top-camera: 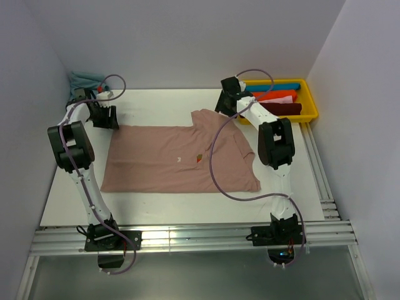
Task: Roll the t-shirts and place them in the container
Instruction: Fold the tshirt
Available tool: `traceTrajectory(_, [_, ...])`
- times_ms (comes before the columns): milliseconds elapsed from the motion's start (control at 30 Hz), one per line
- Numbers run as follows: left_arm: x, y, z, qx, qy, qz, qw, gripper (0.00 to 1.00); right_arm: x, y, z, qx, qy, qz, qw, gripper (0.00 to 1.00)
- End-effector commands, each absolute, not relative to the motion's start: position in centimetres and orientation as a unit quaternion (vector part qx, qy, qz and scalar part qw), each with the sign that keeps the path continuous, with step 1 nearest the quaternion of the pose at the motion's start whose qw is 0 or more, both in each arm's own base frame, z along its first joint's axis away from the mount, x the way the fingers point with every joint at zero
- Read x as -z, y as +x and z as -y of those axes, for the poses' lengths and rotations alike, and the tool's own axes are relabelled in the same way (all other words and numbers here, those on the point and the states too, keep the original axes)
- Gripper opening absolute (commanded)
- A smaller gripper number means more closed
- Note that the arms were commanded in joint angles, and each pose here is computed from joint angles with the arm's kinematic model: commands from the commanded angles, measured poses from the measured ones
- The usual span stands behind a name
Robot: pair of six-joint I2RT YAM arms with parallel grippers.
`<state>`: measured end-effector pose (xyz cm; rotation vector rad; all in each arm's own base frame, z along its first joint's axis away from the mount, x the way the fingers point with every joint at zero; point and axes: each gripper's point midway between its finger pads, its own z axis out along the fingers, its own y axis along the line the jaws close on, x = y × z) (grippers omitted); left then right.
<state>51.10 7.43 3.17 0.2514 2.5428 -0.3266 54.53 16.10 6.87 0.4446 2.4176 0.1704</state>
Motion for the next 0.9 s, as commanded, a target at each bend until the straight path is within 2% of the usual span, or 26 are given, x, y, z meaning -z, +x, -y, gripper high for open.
traceTrajectory(0, [-4.0, 52.1, -6.7, 0.132, 0.104, -0.942, 0.292, 0.62, -7.0, 55.4, -15.4, -0.054, 0.155, -0.928, 0.335, 0.63])
traceTrajectory(200, [-3.5, 52.3, -6.0, 0.147, 0.106, -0.940, 0.287, 0.53, -6.1, 56.3, -15.0, -0.041, 0.141, -0.935, 0.322, 0.66])
traceTrajectory(300, [-3.4, 52.3, -5.7, 0.152, 0.107, -0.941, 0.284, 0.45, -5.9, 56.7, -14.9, -0.042, 0.139, -0.936, 0.321, 0.66])
traceTrajectory(500, [-3.8, 52.4, -4.9, 0.160, 0.111, -0.938, 0.286, 0.24, -4.7, 56.5, -15.6, -0.056, 0.128, -0.942, 0.306, 0.66])
traceTrajectory(600, [-4.1, 52.3, -4.7, 0.165, 0.111, -0.937, 0.288, 0.12, -4.1, 56.3, -16.0, -0.064, 0.123, -0.944, 0.298, 0.62])
traceTrajectory(700, [-4.7, 52.3, -4.5, 0.170, 0.113, -0.935, 0.291, 0.00, -4.1, 56.2, -16.4, -0.075, 0.118, -0.944, 0.298, 0.51])
traceTrajectory(867, [-6.4, 52.5, -4.5, 0.163, 0.113, -0.929, 0.313, 0.00, -4.7, 56.4, -16.2, -0.072, 0.118, -0.941, 0.310, 0.23])
